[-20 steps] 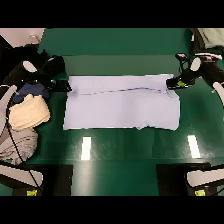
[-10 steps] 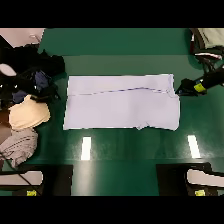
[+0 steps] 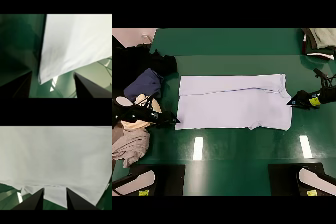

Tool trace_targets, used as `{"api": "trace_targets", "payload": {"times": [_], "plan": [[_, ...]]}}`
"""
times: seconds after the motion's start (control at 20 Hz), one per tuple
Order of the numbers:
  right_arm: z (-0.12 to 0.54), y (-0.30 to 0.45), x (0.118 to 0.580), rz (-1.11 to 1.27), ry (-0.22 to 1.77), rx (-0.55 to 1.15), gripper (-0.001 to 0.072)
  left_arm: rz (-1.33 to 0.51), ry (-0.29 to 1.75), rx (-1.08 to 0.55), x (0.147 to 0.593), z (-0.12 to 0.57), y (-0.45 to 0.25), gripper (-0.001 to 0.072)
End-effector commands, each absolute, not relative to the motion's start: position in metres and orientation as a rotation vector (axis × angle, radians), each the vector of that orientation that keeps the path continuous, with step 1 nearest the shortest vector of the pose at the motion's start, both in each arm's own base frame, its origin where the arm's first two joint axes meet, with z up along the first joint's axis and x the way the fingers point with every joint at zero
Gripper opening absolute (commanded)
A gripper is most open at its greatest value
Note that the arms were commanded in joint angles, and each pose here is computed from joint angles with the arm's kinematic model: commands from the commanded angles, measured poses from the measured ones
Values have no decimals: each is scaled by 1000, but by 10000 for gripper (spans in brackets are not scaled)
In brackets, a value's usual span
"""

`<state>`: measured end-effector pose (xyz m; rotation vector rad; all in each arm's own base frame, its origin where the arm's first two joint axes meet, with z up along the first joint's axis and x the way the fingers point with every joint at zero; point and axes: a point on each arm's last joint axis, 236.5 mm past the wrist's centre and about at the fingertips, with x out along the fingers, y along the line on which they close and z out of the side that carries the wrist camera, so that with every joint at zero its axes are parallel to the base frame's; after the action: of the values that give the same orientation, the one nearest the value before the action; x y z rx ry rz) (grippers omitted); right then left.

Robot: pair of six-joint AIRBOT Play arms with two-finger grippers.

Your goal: Fold the shirts.

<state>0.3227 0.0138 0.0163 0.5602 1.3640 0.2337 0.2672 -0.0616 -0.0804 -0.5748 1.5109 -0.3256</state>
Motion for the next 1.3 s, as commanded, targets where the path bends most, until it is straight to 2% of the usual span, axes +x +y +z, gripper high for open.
{"api": "trace_targets", "payload": {"times": [0.0,0.05,0.1,0.15,0.25,0.3,0.5,0.55,0.6,0.65,0.8,1.0,1.1,1.2,1.25], "plan": [[23,16,319,239,1341,554,313,-323,1488,-596,264,-91,-69,619],[26,15,318,237,1332,547,313,-337,1493,-585,263,-91,-74,572],[28,14,317,233,1325,536,313,-357,1501,-564,261,-92,-80,386],[30,12,316,227,1321,528,313,-371,1504,-544,260,-92,-85,251],[30,5,308,208,1341,512,313,-388,1506,-522,260,-92,-91,82],[28,0,302,198,1364,512,313,-391,1506,-523,260,-92,-92,21],[-1,-25,268,108,1455,628,316,-426,1508,-466,268,-74,-88,21],[-14,-27,255,86,1485,681,345,-435,1494,-458,274,-67,-88,20],[-28,-23,241,75,1518,740,437,-440,1478,-451,280,-62,-87,20],[-40,-17,232,70,1537,791,454,-442,1463,-446,285,-57,-87,20],[-66,9,218,104,1546,882,450,-443,1443,-446,292,-52,-87,20],[-83,24,224,99,1515,868,442,-446,1448,-446,291,-52,-87,21],[-84,28,226,112,1518,841,307,-446,1447,-446,291,-52,-87,21],[-85,30,228,117,1515,822,280,-446,1447,-446,291,-52,-87,21],[-85,30,228,115,1512,821,114,-446,1448,-446,291,-52,-87,21]]}}
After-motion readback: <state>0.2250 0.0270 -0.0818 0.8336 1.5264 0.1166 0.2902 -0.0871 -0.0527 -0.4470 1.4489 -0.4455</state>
